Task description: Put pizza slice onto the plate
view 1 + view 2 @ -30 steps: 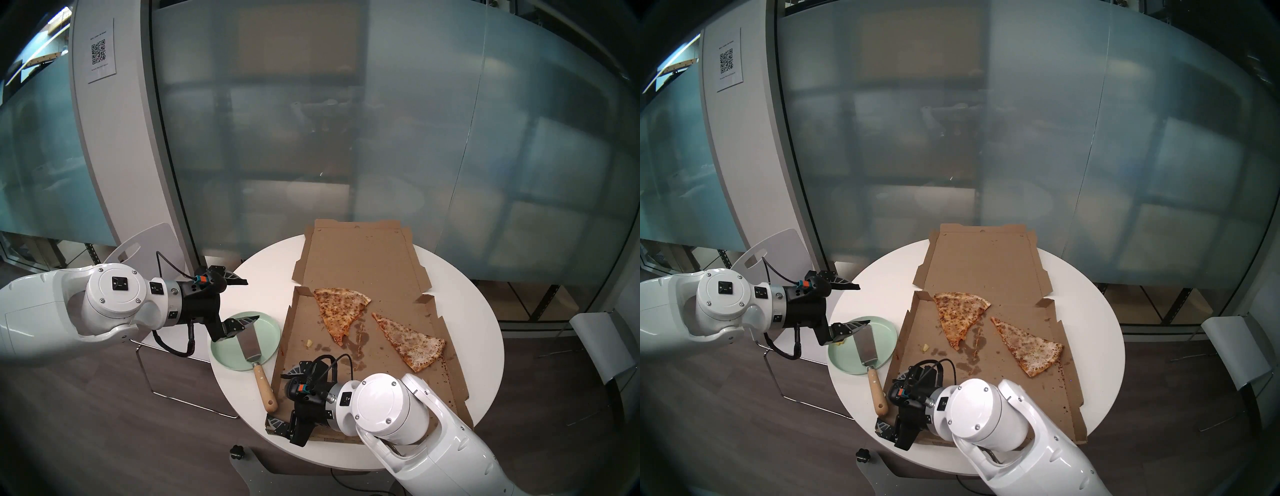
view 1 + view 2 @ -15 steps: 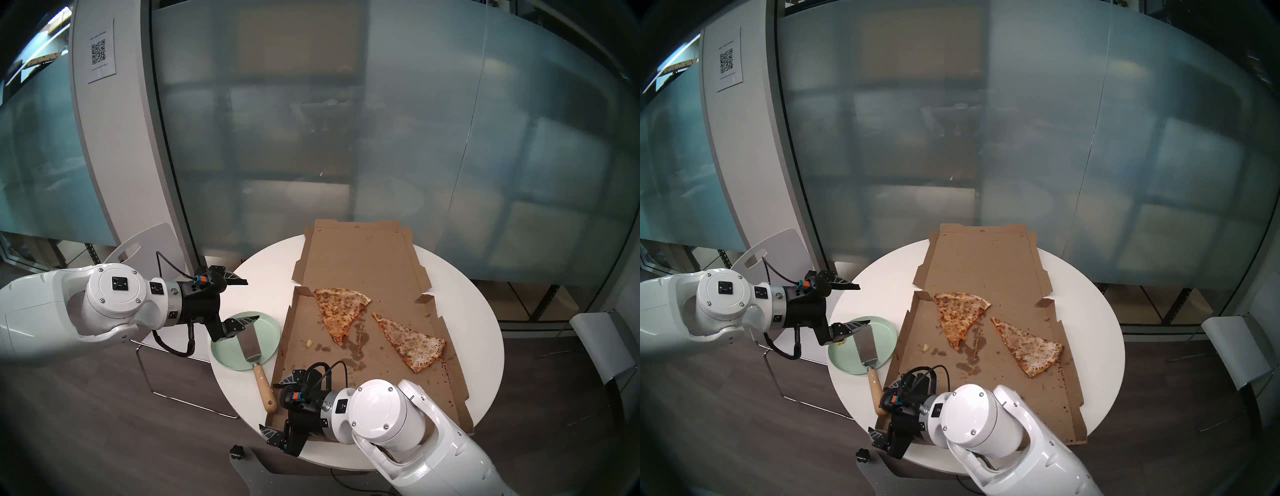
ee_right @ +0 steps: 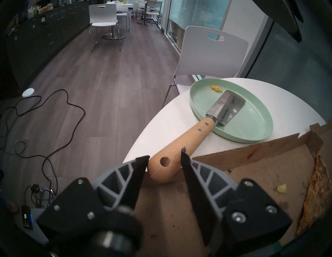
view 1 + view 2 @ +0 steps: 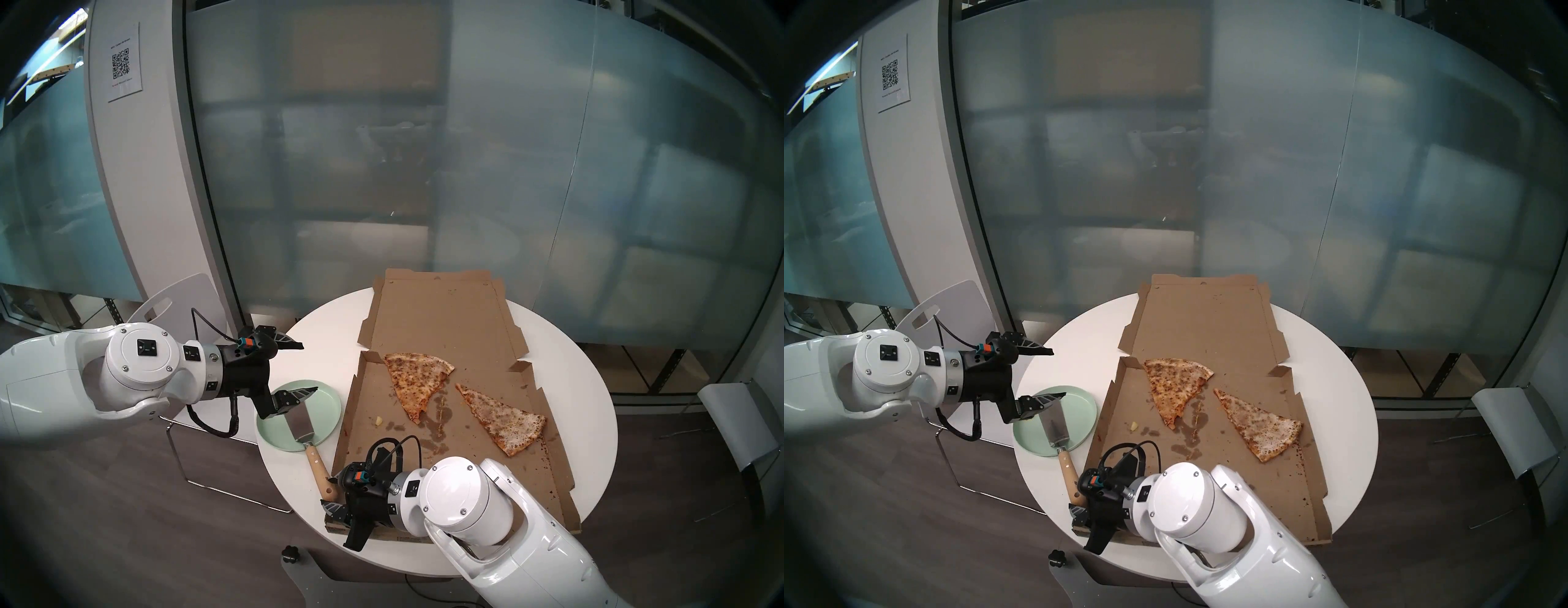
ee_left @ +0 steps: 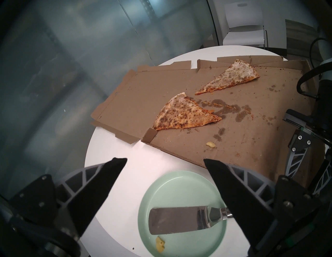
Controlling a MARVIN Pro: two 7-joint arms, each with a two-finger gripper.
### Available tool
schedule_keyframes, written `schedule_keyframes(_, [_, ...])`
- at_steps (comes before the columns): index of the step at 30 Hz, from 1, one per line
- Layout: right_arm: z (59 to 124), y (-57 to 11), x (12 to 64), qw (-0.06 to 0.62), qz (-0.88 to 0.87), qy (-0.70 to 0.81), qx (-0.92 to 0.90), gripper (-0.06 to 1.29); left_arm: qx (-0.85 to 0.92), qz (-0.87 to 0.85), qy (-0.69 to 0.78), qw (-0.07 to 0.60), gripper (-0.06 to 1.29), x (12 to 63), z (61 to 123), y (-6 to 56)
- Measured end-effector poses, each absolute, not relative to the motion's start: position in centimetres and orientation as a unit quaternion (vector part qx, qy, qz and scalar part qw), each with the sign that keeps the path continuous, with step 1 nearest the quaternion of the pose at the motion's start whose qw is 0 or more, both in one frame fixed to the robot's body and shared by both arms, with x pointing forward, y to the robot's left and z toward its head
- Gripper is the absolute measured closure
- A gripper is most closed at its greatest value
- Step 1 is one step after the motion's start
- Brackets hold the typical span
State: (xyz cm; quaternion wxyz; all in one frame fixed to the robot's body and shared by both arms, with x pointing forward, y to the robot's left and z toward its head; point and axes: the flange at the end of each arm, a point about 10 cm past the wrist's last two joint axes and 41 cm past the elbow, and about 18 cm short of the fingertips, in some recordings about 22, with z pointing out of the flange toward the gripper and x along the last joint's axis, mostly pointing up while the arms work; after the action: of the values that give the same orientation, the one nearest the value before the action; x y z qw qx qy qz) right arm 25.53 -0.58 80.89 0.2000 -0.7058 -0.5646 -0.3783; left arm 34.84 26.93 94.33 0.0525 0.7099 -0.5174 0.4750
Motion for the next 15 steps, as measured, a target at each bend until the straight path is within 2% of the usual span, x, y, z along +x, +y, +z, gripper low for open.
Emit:
schedule_keyframes(3, [80.92, -0.76, 25.85, 0.198, -0.379, -0.563, -0.708, 0.63, 0.710, 0.475, -0.517, 0.053, 0.01, 34.84, 94.33, 26.93])
schedule_keyframes(5, [80.98, -0.81, 25.97, 0.197, -0.380, -0.562, -0.708, 0.54, 0.710, 0.475, -0.517, 0.053, 0.01, 34.84, 94.33, 26.93])
schedule_keyframes(6, [81.00, -0.83, 26.04, 0.197, -0.381, -0.562, -0.707, 0.43, 0.710, 0.475, -0.517, 0.053, 0.01, 34.84, 94.33, 26.93])
schedule_keyframes(9, [81.02, -0.84, 26.09, 0.198, -0.381, -0.562, -0.707, 0.29, 0.710, 0.475, -0.517, 0.053, 0.01, 34.84, 94.33, 26.93])
schedule_keyframes(10, [81.01, -0.84, 26.12, 0.198, -0.381, -0.562, -0.706, 0.16, 0.710, 0.475, -0.517, 0.053, 0.01, 34.84, 94.33, 26.93])
schedule_keyframes(12, [81.00, -0.82, 26.13, 0.199, -0.382, -0.562, -0.706, 0.05, 0.710, 0.475, -0.517, 0.053, 0.01, 34.84, 94.32, 26.93])
schedule_keyframes(15, [81.07, -0.74, 26.14, 0.201, -0.383, -0.562, -0.705, 0.04, 0.710, 0.475, -0.517, 0.053, 0.01, 34.84, 94.32, 26.93])
